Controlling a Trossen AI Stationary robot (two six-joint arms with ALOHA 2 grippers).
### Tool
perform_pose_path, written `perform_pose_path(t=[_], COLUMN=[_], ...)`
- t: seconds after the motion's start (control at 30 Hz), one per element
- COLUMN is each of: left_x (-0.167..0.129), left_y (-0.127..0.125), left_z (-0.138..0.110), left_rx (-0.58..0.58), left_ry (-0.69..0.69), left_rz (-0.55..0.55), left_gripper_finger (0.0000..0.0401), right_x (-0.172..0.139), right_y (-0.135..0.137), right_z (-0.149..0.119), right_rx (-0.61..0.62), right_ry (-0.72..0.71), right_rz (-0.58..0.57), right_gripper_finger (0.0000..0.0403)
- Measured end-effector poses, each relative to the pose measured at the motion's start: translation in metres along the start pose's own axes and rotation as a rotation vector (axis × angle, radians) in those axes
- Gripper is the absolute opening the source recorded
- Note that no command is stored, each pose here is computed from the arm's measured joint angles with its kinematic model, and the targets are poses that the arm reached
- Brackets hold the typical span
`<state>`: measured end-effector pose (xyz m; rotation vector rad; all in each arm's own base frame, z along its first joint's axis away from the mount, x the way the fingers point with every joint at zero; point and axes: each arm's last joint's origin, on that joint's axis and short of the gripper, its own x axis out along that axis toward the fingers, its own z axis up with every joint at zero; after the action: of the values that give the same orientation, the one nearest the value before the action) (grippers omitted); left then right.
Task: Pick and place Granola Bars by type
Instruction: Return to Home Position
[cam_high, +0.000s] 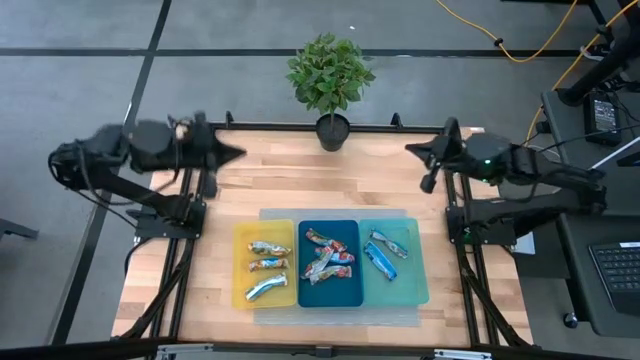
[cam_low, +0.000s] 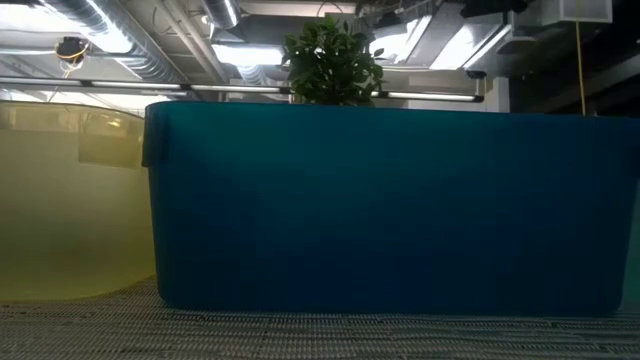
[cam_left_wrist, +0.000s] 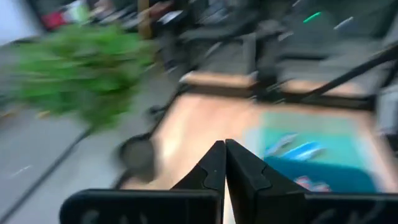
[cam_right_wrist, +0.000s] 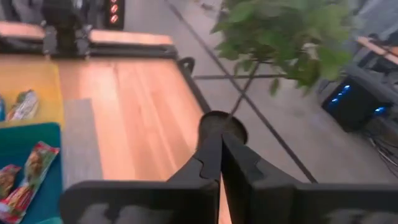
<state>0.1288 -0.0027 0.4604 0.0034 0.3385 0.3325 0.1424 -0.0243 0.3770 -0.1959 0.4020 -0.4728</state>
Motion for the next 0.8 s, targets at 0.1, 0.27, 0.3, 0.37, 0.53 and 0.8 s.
perform_pose_path(t=[0.1, 0.27, 0.3, 0.37, 0.53, 0.8], left_x=[0.012, 0.037, 0.04, 0.042, 0.027, 0.029], left_y=[-0.01, -0.019, -0.019, -0.016, 0.0, 0.002], left_z=[-0.038, -0.118, -0.132, -0.158, -0.2, -0.225], left_rx=[-0.045, -0.167, -0.196, -0.252, -0.345, -0.346], left_ry=[-0.129, -0.287, -0.319, -0.379, -0.54, -0.525], left_rz=[-0.16, -0.384, -0.409, -0.43, -0.428, -0.422], left_gripper_finger=[0.0002, 0.0001, 0.0001, 0.0002, 0.0001, 0.0002], right_x=[-0.01, -0.016, -0.015, -0.015, -0.014, -0.022], right_y=[-0.006, -0.006, -0.006, -0.005, -0.004, -0.004], right_z=[-0.011, -0.02, -0.021, -0.02, -0.021, -0.026], right_rx=[0.03, 0.065, 0.067, 0.067, 0.081, 0.121], right_ry=[-0.047, -0.136, -0.147, -0.158, -0.146, -0.181], right_rz=[-0.029, 0.027, 0.045, 0.07, 0.087, 0.16], right_gripper_finger=[0.0006, 0.0013, 0.0013, 0.001, 0.0006, 0.0005])
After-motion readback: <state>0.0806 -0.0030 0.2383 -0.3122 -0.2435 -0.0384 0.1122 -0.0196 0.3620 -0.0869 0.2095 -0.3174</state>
